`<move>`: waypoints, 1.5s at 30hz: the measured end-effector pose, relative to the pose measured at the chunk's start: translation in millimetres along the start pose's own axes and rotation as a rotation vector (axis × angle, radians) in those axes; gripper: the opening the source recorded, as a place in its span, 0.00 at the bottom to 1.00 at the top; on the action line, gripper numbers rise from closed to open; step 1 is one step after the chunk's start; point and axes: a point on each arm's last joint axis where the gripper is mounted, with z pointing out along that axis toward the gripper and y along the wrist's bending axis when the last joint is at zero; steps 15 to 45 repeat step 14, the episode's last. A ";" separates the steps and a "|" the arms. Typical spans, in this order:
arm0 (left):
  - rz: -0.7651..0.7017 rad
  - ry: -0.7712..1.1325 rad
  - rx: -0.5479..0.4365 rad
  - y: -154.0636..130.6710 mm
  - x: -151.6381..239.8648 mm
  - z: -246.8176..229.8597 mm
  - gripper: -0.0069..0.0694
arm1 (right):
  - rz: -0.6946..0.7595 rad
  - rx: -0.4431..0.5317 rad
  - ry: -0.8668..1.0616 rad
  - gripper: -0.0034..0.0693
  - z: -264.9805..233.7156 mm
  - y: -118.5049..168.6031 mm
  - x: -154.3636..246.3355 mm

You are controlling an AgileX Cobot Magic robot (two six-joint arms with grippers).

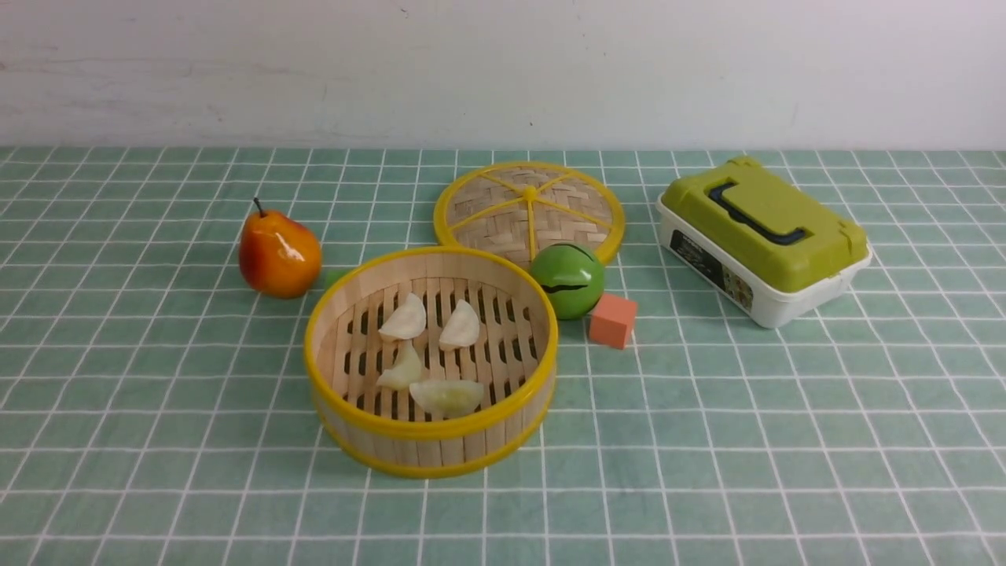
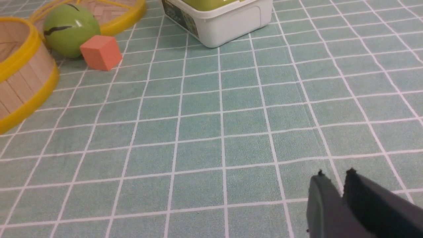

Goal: Put the dumplings into the steamer on the table with the blue tablecloth.

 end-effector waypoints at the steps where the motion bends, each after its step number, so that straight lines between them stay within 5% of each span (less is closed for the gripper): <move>1: 0.000 0.000 0.000 0.0 0.0 0.0 0.07 | 0.000 0.000 0.000 0.18 0.0 0.0 0.0; 45: 0.000 0.000 0.000 0.0 0.0 0.0 0.08 | 0.000 0.000 0.000 0.20 0.0 0.0 0.0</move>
